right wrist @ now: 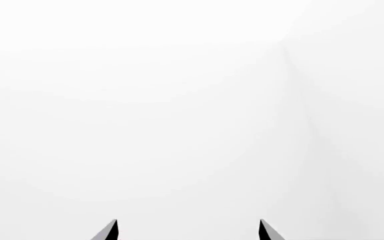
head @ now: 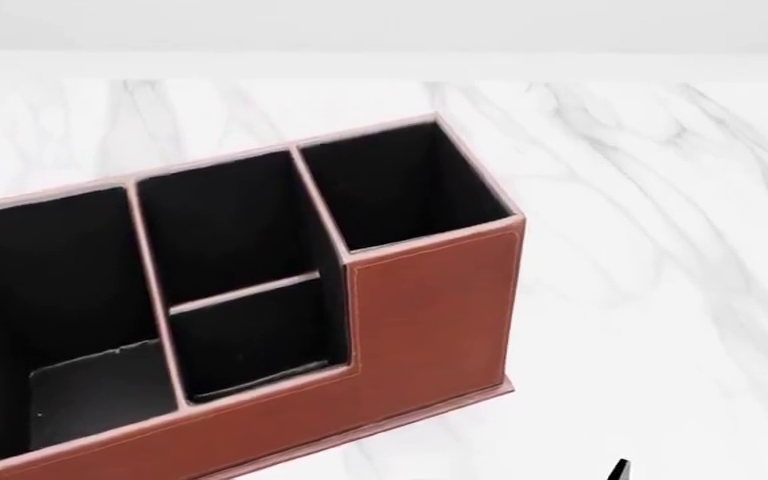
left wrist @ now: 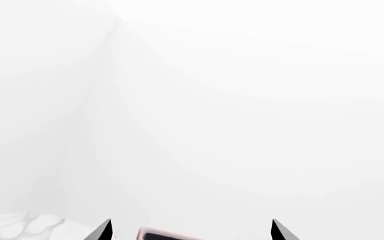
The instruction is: Pick up the book and place it in the back compartment of the caddy.
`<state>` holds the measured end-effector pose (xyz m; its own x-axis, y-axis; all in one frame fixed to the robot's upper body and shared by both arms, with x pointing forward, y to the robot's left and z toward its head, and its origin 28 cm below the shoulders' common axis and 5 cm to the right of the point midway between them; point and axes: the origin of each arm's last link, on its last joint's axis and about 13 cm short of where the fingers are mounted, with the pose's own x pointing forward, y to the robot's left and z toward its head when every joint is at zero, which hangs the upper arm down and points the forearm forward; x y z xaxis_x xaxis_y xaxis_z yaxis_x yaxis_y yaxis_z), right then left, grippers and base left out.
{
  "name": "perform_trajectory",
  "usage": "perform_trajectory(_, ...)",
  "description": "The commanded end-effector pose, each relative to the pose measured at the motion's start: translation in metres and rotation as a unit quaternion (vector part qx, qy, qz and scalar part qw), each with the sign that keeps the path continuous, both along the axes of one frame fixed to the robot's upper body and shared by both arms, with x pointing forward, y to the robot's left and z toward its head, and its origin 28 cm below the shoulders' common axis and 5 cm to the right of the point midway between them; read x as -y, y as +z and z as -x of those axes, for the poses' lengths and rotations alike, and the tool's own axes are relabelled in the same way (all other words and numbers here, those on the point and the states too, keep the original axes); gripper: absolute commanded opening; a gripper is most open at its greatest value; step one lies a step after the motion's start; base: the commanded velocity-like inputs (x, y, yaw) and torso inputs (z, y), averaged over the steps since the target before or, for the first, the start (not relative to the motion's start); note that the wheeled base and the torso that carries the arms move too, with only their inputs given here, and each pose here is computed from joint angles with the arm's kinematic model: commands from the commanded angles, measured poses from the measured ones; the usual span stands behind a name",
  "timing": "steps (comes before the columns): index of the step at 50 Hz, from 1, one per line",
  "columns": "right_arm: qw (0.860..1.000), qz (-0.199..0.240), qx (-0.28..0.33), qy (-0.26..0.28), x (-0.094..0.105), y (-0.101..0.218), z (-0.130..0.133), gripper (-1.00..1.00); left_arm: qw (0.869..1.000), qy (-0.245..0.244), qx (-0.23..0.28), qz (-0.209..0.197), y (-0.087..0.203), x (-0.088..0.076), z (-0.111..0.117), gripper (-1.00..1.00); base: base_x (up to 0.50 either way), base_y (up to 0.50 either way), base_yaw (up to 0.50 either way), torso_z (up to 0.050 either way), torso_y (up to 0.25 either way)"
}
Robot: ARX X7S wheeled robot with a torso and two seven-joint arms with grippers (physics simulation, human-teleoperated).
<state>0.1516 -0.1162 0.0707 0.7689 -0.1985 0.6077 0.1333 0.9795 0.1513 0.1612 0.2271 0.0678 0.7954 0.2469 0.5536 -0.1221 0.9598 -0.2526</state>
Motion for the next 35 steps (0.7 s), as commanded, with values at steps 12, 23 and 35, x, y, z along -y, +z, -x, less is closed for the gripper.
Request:
perform_trajectory(12, 1.000, 0.001, -0.003, 0.003, -0.0003, -0.0006, -0.0004, 1.00, 1.000, 0.000, 0.000, 0.000, 0.0001, 0.0001, -0.0003, 1.00, 0.14, 0.00, 0.00, 0.000, 0.000)
perform_trajectory(23, 1.000, 0.005, 0.000, -0.006, -0.0007, -0.0009, -0.0012, 1.00, 1.000, 0.001, 0.000, -0.001, 0.0000, 0.0000, -0.0008, 1.00, 0.09, 0.08, 0.00, 0.000, 0.000)
perform_trajectory(35, 1.000, 0.006, 0.005, -0.004, -0.0009, -0.0018, -0.0006, 1.00, 1.000, 0.001, -0.001, -0.001, -0.0012, 0.0002, -0.0018, 1.00, 0.01, 0.02, 0.00, 0.000, 0.000)
